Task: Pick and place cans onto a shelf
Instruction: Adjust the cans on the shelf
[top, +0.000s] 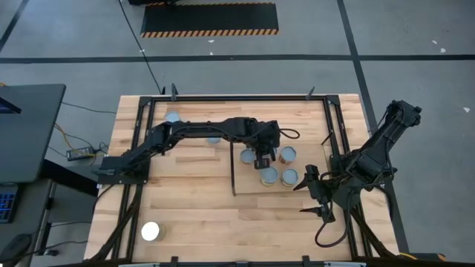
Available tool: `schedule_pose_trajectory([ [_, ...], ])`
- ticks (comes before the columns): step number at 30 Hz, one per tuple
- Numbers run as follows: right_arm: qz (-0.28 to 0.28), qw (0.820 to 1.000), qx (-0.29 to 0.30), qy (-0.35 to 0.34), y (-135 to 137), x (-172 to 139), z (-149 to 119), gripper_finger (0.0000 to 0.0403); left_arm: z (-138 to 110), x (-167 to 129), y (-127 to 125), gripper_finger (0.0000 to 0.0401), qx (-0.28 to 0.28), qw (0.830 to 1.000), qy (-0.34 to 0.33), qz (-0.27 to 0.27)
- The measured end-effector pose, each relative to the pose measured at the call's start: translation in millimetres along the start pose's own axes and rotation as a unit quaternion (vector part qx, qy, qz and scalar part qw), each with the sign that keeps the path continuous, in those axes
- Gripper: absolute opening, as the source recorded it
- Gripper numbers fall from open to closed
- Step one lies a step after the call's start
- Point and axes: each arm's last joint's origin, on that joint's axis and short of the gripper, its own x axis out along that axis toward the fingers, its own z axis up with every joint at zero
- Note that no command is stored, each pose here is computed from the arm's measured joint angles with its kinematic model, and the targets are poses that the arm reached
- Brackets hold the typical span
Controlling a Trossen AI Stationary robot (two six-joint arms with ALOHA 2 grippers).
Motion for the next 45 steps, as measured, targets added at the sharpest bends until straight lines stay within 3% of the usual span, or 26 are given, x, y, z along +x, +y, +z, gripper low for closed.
schedule_pose_trajectory([
  [20,0.0,1.0,0.0,0.0,0,0,0,0.0347,-3,3,0,0.0009,0.002,1.0,0.016,-0.001],
  [30,0.0,1.0,0.0,0.0,0,0,0,0.0347,3,-14,-3,0.0054,0.012,1.0,0.015,-0.003],
  [36,0.001,1.0,0.001,-0.001,0,0,0,0.0347,13,-38,-20,0.0063,0.017,1.0,0.004,-0.012],
  [41,0.01,1.0,0.014,0.006,1,0,0,0.0347,6,-51,-46,0.0048,0.016,0.998,0.048,-0.026],
  [45,0.022,0.999,0.023,0.014,1,0,-1,0.0347,-3,-58,-66,0.0032,0.04,0.995,0.088,0.026],
])
